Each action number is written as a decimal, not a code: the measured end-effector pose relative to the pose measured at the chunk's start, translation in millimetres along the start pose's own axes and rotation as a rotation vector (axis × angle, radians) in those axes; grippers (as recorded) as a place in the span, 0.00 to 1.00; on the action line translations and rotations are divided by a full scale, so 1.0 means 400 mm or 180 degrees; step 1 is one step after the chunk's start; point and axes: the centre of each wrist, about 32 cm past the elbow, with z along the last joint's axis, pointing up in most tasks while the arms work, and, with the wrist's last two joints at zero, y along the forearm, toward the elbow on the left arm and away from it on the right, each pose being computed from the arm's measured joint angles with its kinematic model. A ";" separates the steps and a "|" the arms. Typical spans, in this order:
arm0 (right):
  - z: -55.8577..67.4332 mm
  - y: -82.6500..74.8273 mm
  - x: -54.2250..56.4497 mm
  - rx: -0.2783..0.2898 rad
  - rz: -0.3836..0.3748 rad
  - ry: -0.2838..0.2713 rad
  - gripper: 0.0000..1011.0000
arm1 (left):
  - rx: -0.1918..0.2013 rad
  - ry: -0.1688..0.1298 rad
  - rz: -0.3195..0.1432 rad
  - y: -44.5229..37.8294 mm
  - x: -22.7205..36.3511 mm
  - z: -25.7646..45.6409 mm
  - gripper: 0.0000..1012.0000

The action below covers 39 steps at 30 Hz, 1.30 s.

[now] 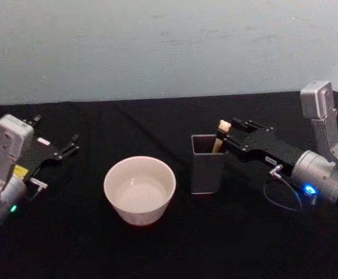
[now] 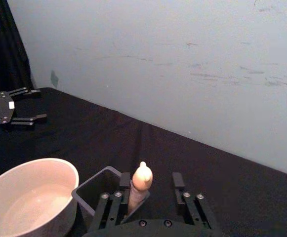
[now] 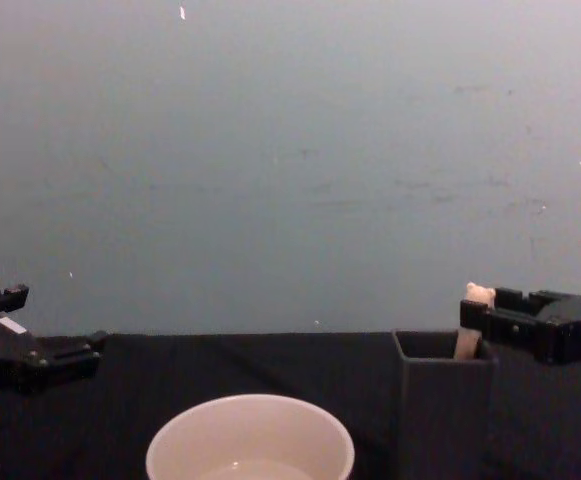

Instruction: Pick up the stirring spoon with one hand, stir inside the cup, then place it back in its original position.

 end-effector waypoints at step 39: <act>0.002 0.001 -0.002 0.0008 0.0039 -0.0006 0.22 | 0.0000 0.0000 0.0000 0.000 0.000 0.000 0.99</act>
